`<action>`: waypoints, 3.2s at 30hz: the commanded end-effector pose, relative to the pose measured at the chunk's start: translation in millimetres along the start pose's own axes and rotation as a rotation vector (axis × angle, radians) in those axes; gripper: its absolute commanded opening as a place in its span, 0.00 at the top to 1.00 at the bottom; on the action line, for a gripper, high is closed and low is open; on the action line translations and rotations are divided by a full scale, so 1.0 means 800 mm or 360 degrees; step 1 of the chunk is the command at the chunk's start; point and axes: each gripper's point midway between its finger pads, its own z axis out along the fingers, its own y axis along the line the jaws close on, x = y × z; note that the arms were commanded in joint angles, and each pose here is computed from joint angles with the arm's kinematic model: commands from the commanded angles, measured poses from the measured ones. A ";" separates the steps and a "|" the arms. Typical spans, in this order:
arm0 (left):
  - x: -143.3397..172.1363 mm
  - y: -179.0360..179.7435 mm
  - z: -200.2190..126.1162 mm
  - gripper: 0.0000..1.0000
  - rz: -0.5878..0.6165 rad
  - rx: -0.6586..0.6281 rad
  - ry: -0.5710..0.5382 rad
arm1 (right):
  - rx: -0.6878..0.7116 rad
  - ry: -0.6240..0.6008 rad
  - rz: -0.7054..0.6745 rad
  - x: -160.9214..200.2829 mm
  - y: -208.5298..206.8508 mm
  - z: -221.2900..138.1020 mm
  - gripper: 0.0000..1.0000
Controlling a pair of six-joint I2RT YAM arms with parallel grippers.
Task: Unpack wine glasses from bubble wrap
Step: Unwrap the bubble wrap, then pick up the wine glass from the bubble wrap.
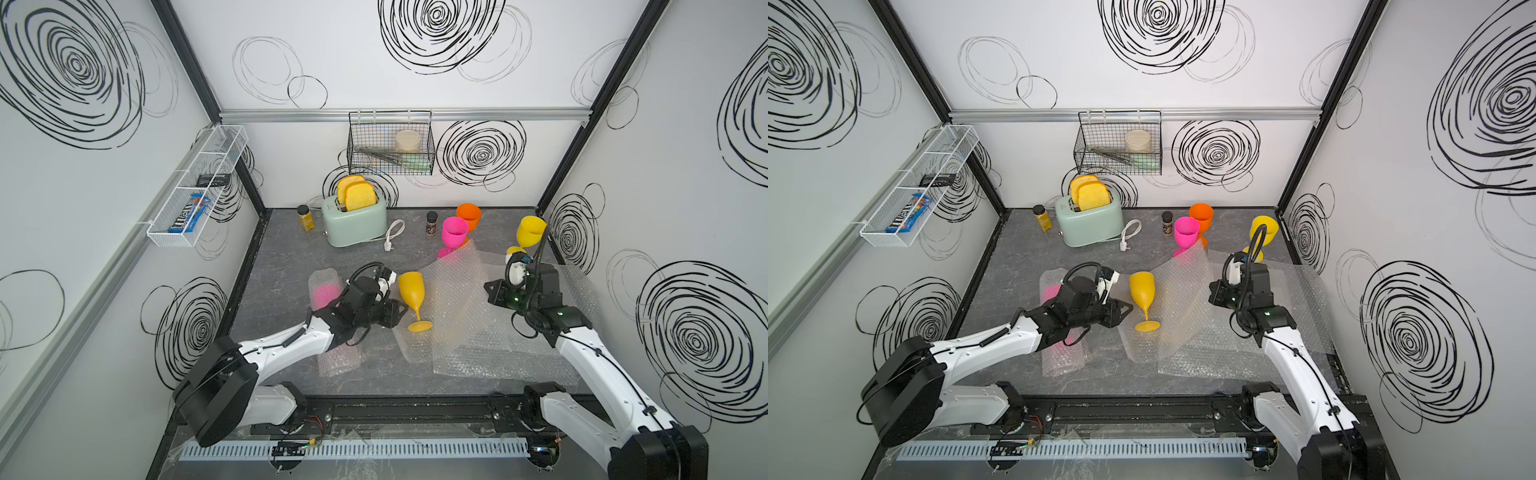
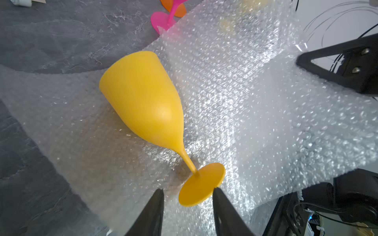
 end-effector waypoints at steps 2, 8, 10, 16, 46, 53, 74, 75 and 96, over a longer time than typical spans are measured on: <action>-0.011 0.006 0.000 0.56 -0.0043 -0.0012 -0.0034 | 0.0112 -0.0074 0.0112 -0.011 -0.037 -0.020 0.99; -0.010 0.024 -0.004 0.55 -0.0105 -0.0056 -0.0036 | 0.0179 -0.0141 0.0257 -0.003 -0.074 -0.026 0.89; -0.008 0.029 -0.004 0.53 -0.0129 -0.0062 -0.0028 | 0.0178 -0.0118 0.0285 0.001 -0.077 -0.021 0.73; -0.008 0.033 0.000 0.41 -0.0166 -0.0053 -0.0008 | 0.0154 -0.0097 0.0309 0.001 -0.074 -0.022 0.47; 0.037 0.046 0.106 0.48 0.0065 -0.0312 0.0381 | -0.0248 0.0027 -0.0057 0.007 0.037 -0.001 0.45; 0.027 0.022 0.094 0.50 0.0330 -0.0242 0.0345 | -0.0349 0.0097 -0.0159 0.016 0.058 0.015 0.45; 0.073 0.017 0.084 0.52 0.0708 -0.0264 0.0624 | -0.0745 0.0404 -0.0462 0.061 0.141 0.089 0.43; 0.071 0.018 0.084 0.52 0.0716 -0.0272 0.0625 | -0.0754 0.0407 -0.0474 0.061 0.145 0.091 0.43; 0.055 0.017 0.083 0.52 0.0739 -0.0280 0.0541 | -0.1197 0.0800 -0.0524 0.130 0.176 0.120 0.51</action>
